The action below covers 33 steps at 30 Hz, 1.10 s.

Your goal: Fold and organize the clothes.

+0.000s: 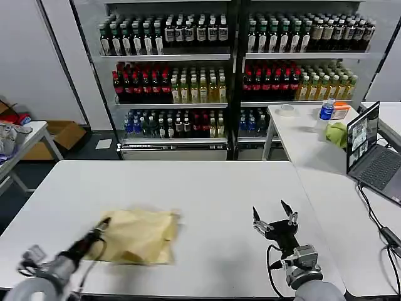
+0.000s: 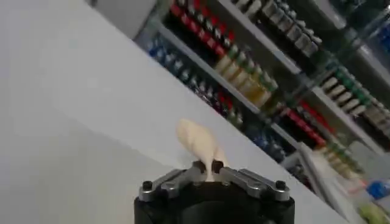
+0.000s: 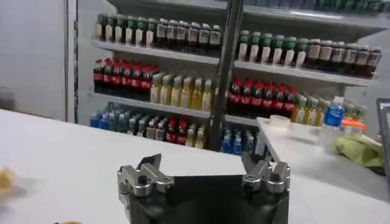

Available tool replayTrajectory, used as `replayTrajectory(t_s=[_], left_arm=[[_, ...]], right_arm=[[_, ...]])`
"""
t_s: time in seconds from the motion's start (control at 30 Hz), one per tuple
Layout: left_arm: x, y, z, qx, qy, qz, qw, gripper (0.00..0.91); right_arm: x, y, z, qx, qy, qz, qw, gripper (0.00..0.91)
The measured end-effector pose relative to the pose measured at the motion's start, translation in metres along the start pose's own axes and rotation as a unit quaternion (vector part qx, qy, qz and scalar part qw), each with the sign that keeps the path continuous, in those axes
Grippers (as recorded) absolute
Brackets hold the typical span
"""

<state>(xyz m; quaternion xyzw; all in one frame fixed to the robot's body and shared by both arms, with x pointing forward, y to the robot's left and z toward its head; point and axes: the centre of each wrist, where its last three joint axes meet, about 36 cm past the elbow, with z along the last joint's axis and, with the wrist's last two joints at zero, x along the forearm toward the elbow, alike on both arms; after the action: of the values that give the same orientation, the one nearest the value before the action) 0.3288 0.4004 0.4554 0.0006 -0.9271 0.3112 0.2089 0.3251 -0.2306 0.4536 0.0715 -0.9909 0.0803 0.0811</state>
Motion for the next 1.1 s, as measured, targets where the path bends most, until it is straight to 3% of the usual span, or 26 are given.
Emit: replayTrajectory(t_s=[0.27, 0.37, 0.47, 0.6, 0.83, 1.0, 1.1], left_arm=[[0.04, 0.018, -0.104, -0.148, -0.057, -0.074, 0.985, 0.01], [0.045, 0.006, -0.12, -0.21, -0.064, -0.087, 0.972, 0.01], [0.045, -0.01, -0.119, -0.27, -0.064, -0.1, 0.956, 0.01], [0.033, -0.024, -0.083, -0.338, -0.049, -0.124, 0.932, 0.01], [0.007, -0.038, 0.029, -0.417, -0.03, -0.172, 0.892, 0.01], [-0.004, -0.068, 0.101, -0.446, -0.022, -0.169, 0.878, 0.01], [-0.01, -0.091, 0.132, -0.45, -0.018, -0.156, 0.879, 0.01]], right_arm=[[0.001, 0.004, -0.007, -0.011, -0.013, -0.001, 1.0, 0.907], [0.002, 0.005, -0.009, -0.013, -0.015, 0.001, 1.0, 0.907], [0.005, 0.007, -0.01, -0.015, -0.017, 0.002, 1.0, 0.907], [0.008, 0.009, -0.009, -0.018, -0.015, 0.006, 1.0, 0.907], [0.016, 0.013, -0.001, -0.015, -0.003, 0.014, 1.0, 0.907], [0.021, 0.016, 0.004, -0.012, 0.006, 0.018, 1.0, 0.907], [0.023, 0.018, 0.007, -0.01, 0.011, 0.019, 1.0, 0.907]])
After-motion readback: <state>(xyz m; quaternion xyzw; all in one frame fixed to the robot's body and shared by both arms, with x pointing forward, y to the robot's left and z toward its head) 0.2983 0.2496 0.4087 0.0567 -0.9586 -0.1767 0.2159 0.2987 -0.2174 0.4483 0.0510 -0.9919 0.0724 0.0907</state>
